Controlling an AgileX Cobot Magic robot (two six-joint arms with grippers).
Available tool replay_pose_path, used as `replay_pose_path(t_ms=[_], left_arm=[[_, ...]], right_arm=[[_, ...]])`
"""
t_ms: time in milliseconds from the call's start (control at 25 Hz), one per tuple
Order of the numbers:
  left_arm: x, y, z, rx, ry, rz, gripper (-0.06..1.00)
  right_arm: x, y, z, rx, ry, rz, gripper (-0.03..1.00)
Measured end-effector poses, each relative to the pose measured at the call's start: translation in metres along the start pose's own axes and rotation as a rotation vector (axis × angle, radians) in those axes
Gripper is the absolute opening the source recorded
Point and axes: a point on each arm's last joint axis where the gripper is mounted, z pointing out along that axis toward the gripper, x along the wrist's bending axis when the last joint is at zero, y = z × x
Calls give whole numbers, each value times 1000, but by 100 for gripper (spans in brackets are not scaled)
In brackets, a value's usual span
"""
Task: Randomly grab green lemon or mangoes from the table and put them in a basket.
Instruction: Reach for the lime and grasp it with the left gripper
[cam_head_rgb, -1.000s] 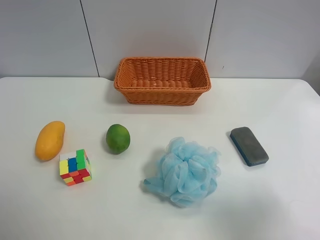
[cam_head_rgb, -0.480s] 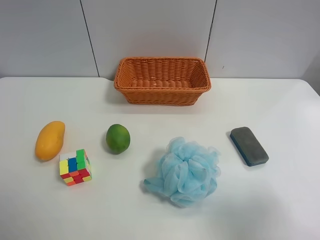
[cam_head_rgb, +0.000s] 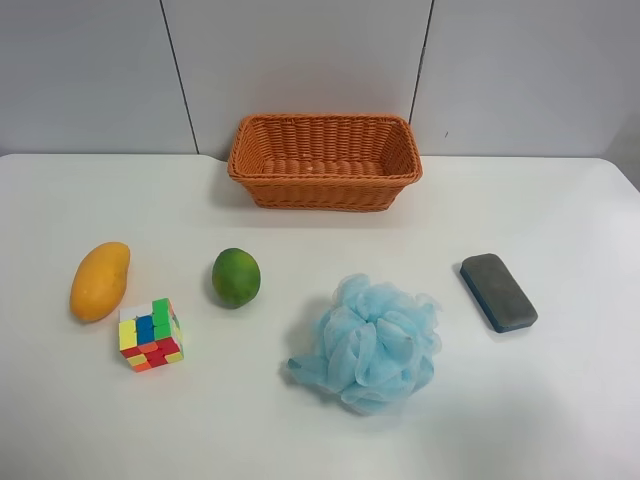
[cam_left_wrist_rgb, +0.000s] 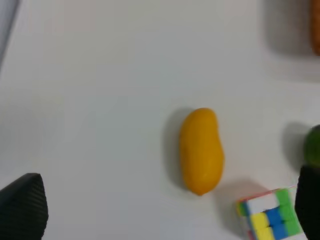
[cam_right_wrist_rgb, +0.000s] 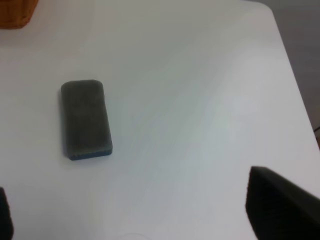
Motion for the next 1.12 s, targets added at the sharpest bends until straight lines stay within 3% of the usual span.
replay_pose_path(t_ms=[120,240,480,760,1120], left_arm=[[-12,27,32,78,-104,-7,99],[-35,40,69,146,-179,67,99],[-102,32,144,297,-280,191,99],[-155,-9,220,521,-292,148,99],[-192,-49,269,629,-295,92,99]], right_arm=[[0,0,0,0,0,0,92],[0,0,0,0,0,0,92],[0,0,0,0,0,0,92],[0,0,0,0,0,0,92],[0,0,0,0,0,0,92]])
